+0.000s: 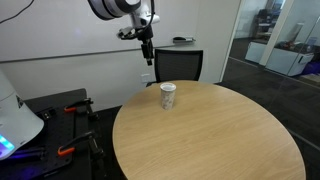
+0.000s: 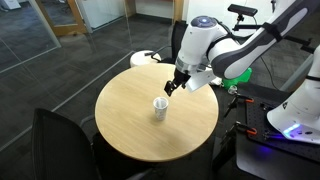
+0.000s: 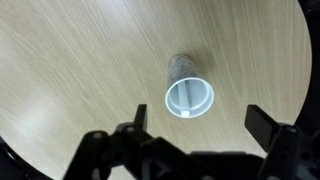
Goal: Remove the marker from the cup and put it on the table
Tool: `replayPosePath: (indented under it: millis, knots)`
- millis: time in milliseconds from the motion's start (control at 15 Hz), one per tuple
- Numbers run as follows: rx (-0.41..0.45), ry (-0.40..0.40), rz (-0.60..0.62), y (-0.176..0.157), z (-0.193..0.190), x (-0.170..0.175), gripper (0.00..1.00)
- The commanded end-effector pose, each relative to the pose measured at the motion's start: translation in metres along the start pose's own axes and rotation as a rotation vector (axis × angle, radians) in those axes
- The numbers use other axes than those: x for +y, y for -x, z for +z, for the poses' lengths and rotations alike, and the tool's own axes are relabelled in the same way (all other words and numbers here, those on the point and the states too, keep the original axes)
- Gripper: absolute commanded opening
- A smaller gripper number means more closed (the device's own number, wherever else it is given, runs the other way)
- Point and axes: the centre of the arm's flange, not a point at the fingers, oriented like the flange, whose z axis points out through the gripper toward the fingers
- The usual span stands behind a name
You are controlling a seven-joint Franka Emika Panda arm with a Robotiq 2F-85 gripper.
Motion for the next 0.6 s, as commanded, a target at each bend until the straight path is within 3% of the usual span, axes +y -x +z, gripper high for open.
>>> replayPosePath:
  millis: [0, 533]
  knots:
    - [0.008, -0.006, 0.003, -0.017, 0.025, -0.014, 1.00]
    - [-0.022, 0.013, 0.000, -0.045, 0.082, -0.021, 1.00]
